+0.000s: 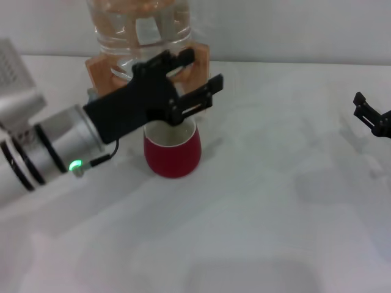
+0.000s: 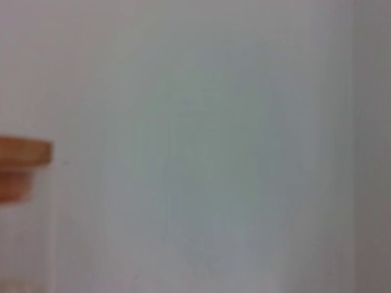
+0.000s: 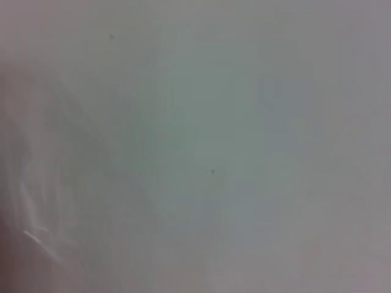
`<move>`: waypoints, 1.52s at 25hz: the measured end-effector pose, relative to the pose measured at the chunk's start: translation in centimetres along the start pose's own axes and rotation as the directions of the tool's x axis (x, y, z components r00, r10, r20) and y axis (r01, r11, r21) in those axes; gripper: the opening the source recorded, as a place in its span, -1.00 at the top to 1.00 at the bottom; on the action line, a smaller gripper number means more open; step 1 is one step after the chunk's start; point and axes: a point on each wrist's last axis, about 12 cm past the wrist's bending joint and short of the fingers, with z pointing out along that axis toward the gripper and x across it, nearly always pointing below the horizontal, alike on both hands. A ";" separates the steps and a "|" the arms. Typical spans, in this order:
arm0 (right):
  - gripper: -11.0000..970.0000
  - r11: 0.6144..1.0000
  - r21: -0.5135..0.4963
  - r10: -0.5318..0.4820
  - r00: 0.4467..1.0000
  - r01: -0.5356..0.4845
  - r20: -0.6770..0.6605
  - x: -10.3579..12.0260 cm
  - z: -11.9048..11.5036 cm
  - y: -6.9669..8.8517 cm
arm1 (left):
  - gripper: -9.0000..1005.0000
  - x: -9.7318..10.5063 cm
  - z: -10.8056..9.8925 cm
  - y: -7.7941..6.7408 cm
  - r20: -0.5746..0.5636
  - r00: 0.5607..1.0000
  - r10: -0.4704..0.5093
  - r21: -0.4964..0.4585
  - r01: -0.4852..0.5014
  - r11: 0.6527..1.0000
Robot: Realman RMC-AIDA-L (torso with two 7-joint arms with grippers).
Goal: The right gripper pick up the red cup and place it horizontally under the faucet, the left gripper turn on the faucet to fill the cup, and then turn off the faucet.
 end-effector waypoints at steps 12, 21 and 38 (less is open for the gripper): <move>-0.80 0.999 -0.026 -0.036 0.997 0.038 0.070 -0.3 -1.0 0.2 | -0.51 5.6 -3.8 -1.4 0.091 0.995 -0.050 -0.153 0.063 0.986; -0.80 0.986 -0.150 -0.067 0.996 0.076 0.067 1.1 -4.1 1.8 | -0.51 7.1 -6.1 -2.1 0.137 0.989 -0.053 -0.222 0.083 0.972; -0.80 0.979 -0.200 -0.019 0.996 0.036 0.087 1.8 -6.2 3.4 | -0.51 8.6 -7.9 -2.4 0.133 0.987 -0.088 -0.320 0.127 0.939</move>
